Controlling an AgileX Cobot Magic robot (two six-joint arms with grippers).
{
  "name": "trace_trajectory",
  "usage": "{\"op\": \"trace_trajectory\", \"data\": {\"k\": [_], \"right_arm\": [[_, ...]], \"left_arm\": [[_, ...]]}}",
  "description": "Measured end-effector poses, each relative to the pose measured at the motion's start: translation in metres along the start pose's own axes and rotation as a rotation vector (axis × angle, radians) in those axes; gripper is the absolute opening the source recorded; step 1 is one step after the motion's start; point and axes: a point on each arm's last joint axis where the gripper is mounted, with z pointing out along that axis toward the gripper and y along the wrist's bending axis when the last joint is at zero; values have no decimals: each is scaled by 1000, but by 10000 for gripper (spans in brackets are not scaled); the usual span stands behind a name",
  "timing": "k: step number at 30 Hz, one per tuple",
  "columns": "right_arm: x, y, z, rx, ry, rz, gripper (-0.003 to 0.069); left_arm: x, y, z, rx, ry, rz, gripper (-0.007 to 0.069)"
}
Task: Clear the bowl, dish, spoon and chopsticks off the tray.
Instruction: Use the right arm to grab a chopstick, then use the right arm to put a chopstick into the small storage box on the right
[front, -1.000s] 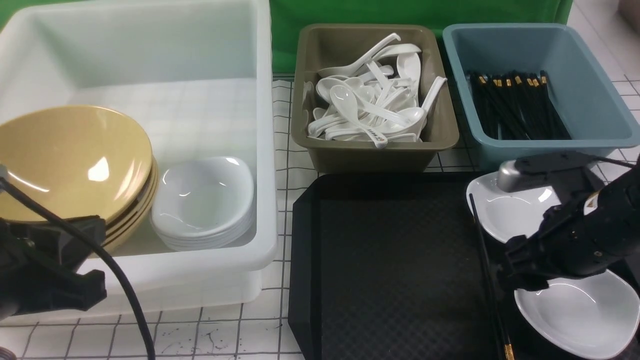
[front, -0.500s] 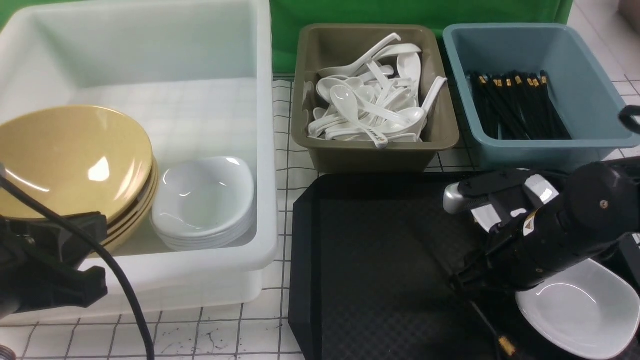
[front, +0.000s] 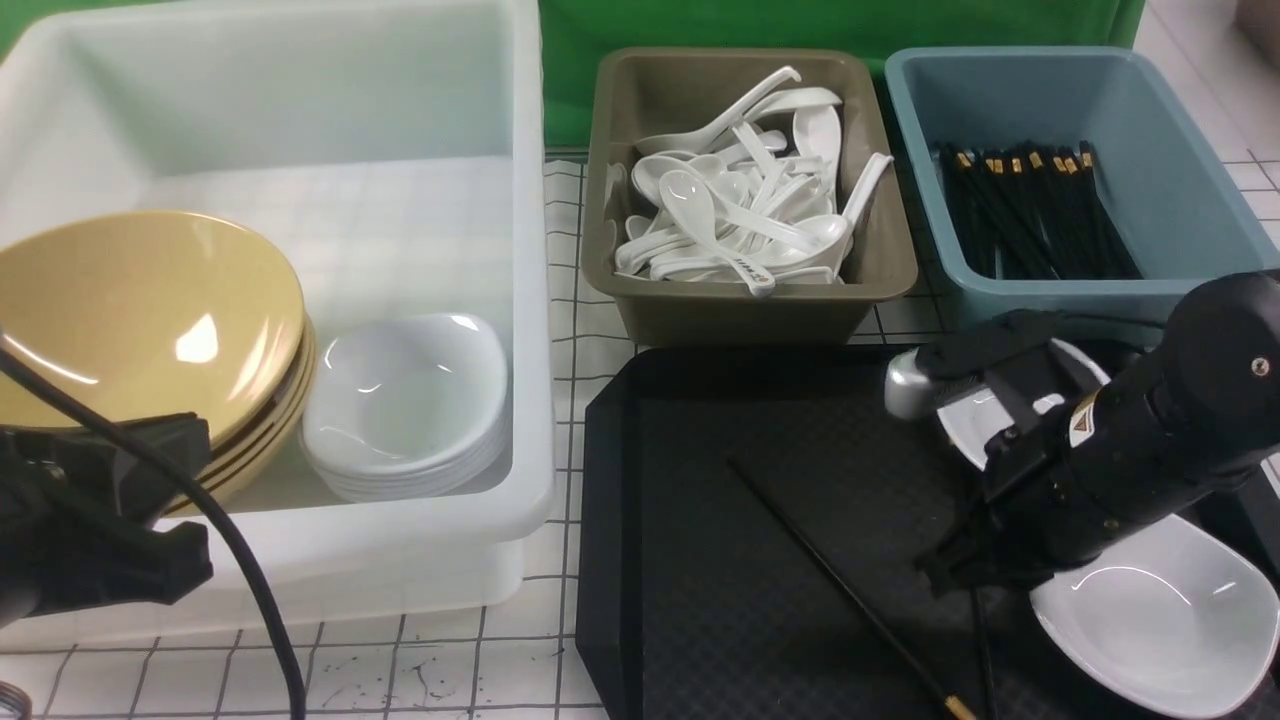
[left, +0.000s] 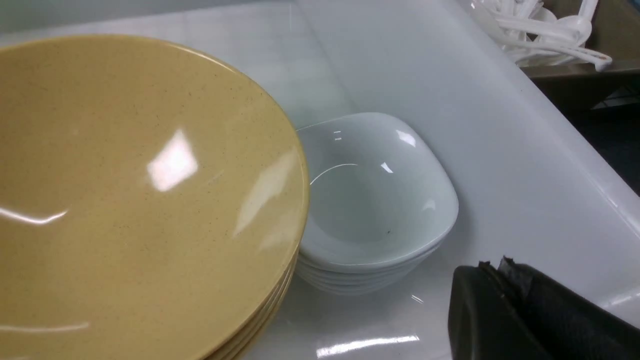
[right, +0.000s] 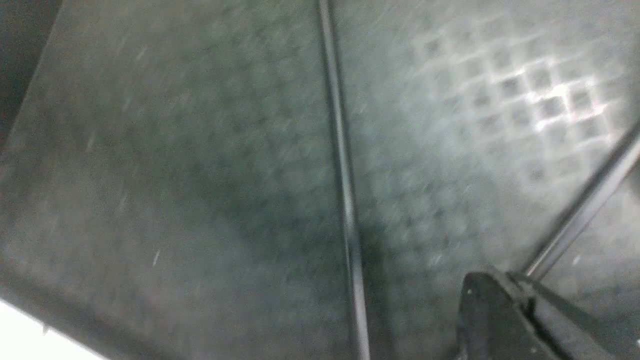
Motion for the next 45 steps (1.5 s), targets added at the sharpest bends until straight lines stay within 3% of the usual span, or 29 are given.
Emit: {"op": "trace_trajectory", "data": {"k": [6,11,14,18,22,25,29,35,39,40,41,45], "right_arm": [[5,26,16,-36,93,-111,266],[6,32,38,-40,145,-133,366],[8,37,48,-39,176,-161,314],[7,43,49,-40,177,-213,108],[4,47,45,-38,182,-243,80],[-2,50,12,-22,129,-289,80],[-11,44,-44,102,-37,-376,80],[-45,9,-118,444,-455,-398,80],[-79,-34,-123,520,-684,-327,80],[-81,-34,-122,515,-695,-330,80],[-97,-61,-116,521,-772,-254,80],[-123,-119,-83,492,-795,-13,94]], "left_arm": [[0,0,0,-2,-5,0,-8],[0,0,0,-2,-5,0,-8],[0,0,0,-2,-5,0,-8],[0,0,0,-1,-3,0,-8],[0,0,0,-1,-3,0,-8],[0,0,0,-1,-3,0,-8],[0,0,0,-1,-3,0,-8],[0,0,0,0,-4,-3,-8],[0,0,0,6,-6,-15,-8],[0,-1,0,6,-7,-16,-8],[1,-1,1,9,-4,-24,-8],[6,0,3,10,13,-28,-8]]}}
